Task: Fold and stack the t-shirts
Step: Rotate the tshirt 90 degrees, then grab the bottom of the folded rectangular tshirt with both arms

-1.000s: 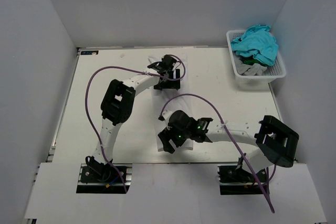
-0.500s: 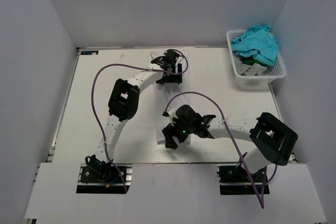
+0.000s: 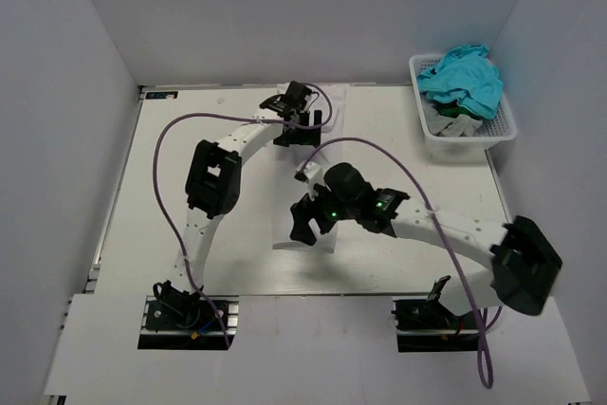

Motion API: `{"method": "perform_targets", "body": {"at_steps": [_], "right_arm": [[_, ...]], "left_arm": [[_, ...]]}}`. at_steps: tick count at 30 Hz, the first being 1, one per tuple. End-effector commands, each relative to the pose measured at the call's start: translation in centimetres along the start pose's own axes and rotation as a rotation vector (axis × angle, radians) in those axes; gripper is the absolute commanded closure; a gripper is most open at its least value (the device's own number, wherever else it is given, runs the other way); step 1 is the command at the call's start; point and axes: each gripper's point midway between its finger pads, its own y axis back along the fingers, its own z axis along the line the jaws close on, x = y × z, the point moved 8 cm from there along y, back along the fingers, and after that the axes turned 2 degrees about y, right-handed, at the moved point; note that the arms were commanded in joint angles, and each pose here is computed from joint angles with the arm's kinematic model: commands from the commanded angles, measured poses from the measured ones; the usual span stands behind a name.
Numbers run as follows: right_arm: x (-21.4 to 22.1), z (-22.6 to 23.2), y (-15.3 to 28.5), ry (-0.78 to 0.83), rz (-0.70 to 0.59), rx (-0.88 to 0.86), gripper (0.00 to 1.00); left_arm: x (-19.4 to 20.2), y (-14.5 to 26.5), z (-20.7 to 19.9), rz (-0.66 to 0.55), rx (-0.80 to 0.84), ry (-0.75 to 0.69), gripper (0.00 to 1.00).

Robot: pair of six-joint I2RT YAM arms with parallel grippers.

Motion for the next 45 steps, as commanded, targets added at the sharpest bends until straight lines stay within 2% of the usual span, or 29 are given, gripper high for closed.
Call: {"method": "perform_targets", "body": {"at_steps": [1, 2, 3, 4, 5, 6, 9, 10, 11, 12, 15, 16, 20, 21, 22, 27, 31, 33, 35, 36, 37, 38, 39, 41, 42, 43, 44, 45], "right_arm": [[-3.7, 0.7, 4.1, -0.078, -0.163, 0.139, 0.10], [-3.5, 0.4, 4.8, -0.162, -0.154, 0.223, 0.10], [-2.8, 0.1, 5.6, -0.248, -0.132, 0.300, 0.10], [-2.5, -0.2, 6.0, -0.284, -0.127, 0.347, 0.10], [-0.9, 0.0, 6.5, -0.404, -0.061, 0.391, 0.10], [-0.5, 0.1, 7.0, -0.432, -0.057, 0.409, 0.10], [2.2, -0.1, 7.4, -0.571, 0.004, 0.479, 0.10], [3.2, -0.3, 7.3, -0.587, 0.023, 0.493, 0.10], [3.5, -0.4, 7.2, -0.608, 0.029, 0.502, 0.10], [4.4, -0.6, 6.9, -0.634, 0.050, 0.519, 0.10], [4.7, -1.1, 6.1, -0.667, 0.087, 0.549, 0.10], [4.9, -1.3, 5.7, -0.665, 0.109, 0.559, 0.10], [4.8, -2.0, 4.4, -0.660, 0.136, 0.593, 0.10], [4.9, -2.2, 4.2, -0.646, 0.143, 0.596, 0.14], [4.9, -2.5, 3.7, -0.644, 0.148, 0.595, 0.16], [5.7, -2.5, 2.0, -0.640, 0.245, 0.529, 0.29], [5.8, -2.5, 0.8, -0.611, 0.268, 0.478, 0.32], [6.2, -2.7, 0.2, -0.618, 0.295, 0.465, 0.33], [6.2, -2.9, -0.2, -0.609, 0.307, 0.464, 0.39], [6.2, -2.9, -0.3, -0.606, 0.312, 0.461, 0.41], [6.2, -3.0, -0.3, -0.603, 0.311, 0.461, 0.47], [6.3, -3.0, -0.6, -0.600, 0.316, 0.456, 0.60], [6.3, -3.0, -0.6, -0.592, 0.313, 0.454, 0.68], [6.3, -3.1, -0.8, -0.590, 0.312, 0.452, 0.78], [6.4, -3.3, -0.8, -0.589, 0.319, 0.458, 0.90], [6.2, -3.2, -0.9, -0.581, 0.316, 0.446, 0.95], [6.2, -3.2, -0.9, -0.576, 0.319, 0.443, 1.00], [6.0, -3.2, -0.9, -0.572, 0.305, 0.442, 1.00]], "left_arm": [[-3.1, 9.6, -0.7, -0.133, 0.043, 0.012, 0.00], [-3.5, 13.1, -0.6, -0.174, 0.046, 0.043, 0.00], [-1.0, 13.3, 0.3, -0.101, 0.006, 0.103, 0.00], [0.2, 14.2, 0.8, -0.087, -0.016, 0.148, 0.00], [3.4, 13.9, 1.9, -0.006, -0.058, 0.206, 0.00], [4.0, 16.7, 2.0, -0.028, -0.022, 0.221, 0.00], [9.4, 18.1, 3.9, 0.042, -0.079, 0.282, 0.00], [10.1, 20.4, 3.9, -0.006, -0.043, 0.290, 0.00], [13.3, 19.6, 4.9, 0.062, -0.052, 0.295, 0.00], [14.3, 19.8, 4.4, 0.079, 0.034, 0.313, 0.00], [18.1, 19.8, 4.6, 0.145, 0.143, 0.307, 0.00], [19.8, 19.2, 4.9, 0.191, 0.143, 0.291, 0.00], [22.3, 18.3, 5.6, 0.266, 0.109, 0.237, 0.00], [22.8, 17.9, 5.5, 0.276, 0.121, 0.212, 0.00], [23.1, 17.3, 5.6, 0.273, 0.138, 0.189, 0.06], [24.6, 16.0, 4.7, 0.305, 0.195, 0.118, 0.11], [25.1, 15.5, 4.5, 0.318, 0.179, 0.086, 0.18], [25.4, 15.4, 4.3, 0.324, 0.153, 0.065, 0.28], [25.5, 15.3, 4.2, 0.334, 0.140, 0.055, 0.39], [25.8, 15.1, 4.1, 0.347, 0.136, 0.047, 0.41], [25.9, 14.9, 4.2, 0.350, 0.124, 0.046, 0.42], [26.1, 14.9, 4.0, 0.352, 0.128, 0.036, 0.54], [25.9, 14.8, 3.9, 0.355, 0.126, 0.036, 0.60], [26.0, 14.7, 4.3, 0.364, 0.075, 0.031, 0.76], [25.8, 14.7, 4.1, 0.363, 0.060, 0.030, 0.93], [25.8, 14.7, 4.4, 0.358, 0.029, 0.025, 1.00], [25.1, 14.8, 4.1, 0.341, 0.023, 0.034, 1.00], [25.0, 15.0, 4.1, 0.346, 0.007, 0.043, 1.00]]}}
